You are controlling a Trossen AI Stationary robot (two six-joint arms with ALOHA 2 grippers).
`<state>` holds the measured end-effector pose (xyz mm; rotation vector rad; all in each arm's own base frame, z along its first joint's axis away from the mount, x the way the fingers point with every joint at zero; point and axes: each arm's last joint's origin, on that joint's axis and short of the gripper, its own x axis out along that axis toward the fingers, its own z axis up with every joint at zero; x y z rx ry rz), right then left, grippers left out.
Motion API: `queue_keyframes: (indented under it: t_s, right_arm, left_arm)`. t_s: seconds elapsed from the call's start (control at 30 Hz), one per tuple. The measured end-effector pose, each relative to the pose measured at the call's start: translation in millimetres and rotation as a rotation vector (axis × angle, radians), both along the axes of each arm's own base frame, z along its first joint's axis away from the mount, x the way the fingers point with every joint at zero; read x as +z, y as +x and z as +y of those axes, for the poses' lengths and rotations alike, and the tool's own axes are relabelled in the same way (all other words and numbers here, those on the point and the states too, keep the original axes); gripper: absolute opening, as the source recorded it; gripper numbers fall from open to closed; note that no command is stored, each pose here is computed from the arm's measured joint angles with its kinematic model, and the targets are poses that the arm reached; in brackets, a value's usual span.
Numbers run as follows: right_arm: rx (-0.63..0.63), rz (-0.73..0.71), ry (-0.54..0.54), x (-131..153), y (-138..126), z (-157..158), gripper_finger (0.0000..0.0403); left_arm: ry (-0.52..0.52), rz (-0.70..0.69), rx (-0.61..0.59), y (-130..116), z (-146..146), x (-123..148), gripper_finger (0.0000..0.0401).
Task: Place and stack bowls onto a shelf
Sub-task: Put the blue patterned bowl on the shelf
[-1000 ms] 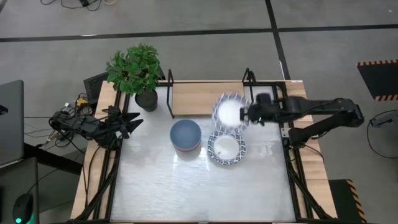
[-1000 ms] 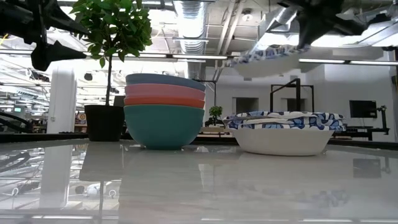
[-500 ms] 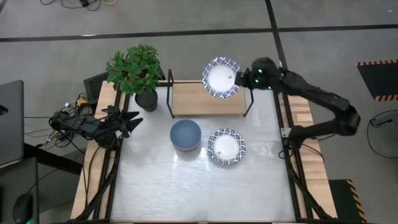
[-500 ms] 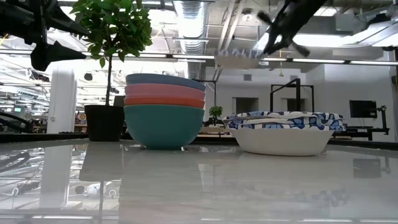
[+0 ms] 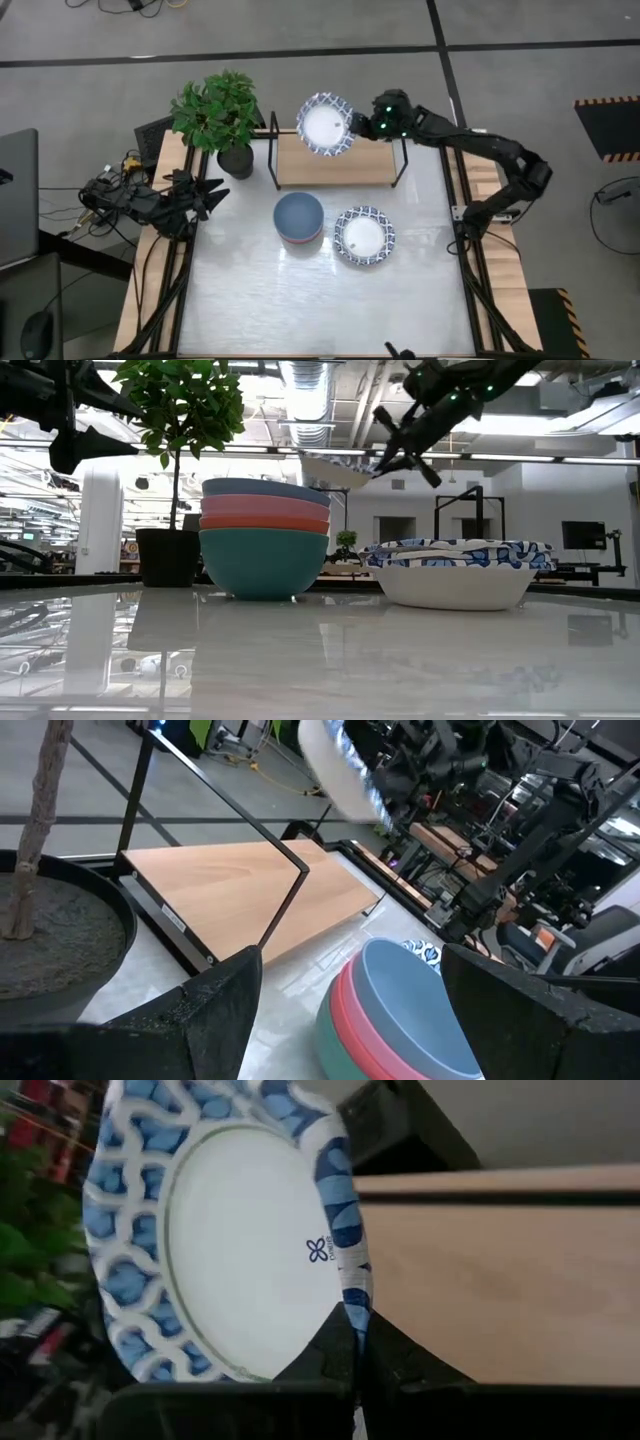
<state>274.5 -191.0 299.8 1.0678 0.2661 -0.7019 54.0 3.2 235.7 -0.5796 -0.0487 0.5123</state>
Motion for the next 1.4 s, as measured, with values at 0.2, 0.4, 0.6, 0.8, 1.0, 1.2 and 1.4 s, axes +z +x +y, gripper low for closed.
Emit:
queue_keyframes:
  t_s: [0.2, 0.4, 0.6, 0.8, 1.0, 1.2, 1.4]
  right_arm:
    - [0.016, 0.135, 0.064, -30.7, 14.8, 3.8, 0.0021]
    - [-0.009, 0.195, 0.110, -55.4, 17.1, -13.1, 0.0021]
    - [-0.078, 0.287, 0.168, -71.7, 1.5, -32.4, 0.0021]
    - [-0.126, 0.368, 0.194, -77.8, -11.7, -40.6, 0.0021]
    - [-0.175, 0.502, 0.240, -84.3, -24.1, -38.1, 0.0024]
    - [-0.210, 0.587, 0.241, -86.6, -29.1, -34.6, 0.0030]
    - [-0.232, 0.654, 0.243, -88.1, -33.3, -32.0, 0.0035]
  left_arm:
    - [0.000, 0.000, -0.002, 0.0, -0.1, 0.0, 0.0293]
    - [-0.007, -0.002, -0.010, 0.1, -0.3, 0.0, 0.0293]
    - [-0.017, -0.008, -0.008, 0.1, -0.3, 0.0, 0.0293]
    - [-0.024, -0.012, -0.008, 0.1, -0.3, 0.0, 0.0293]
    - [-0.024, -0.012, -0.008, 0.1, -0.3, 0.0, 0.0293]
    - [-0.024, -0.012, -0.008, 0.1, -0.3, 0.0, 0.0293]
    - [-0.024, -0.012, -0.008, 0.1, -0.3, 0.0, 0.0293]
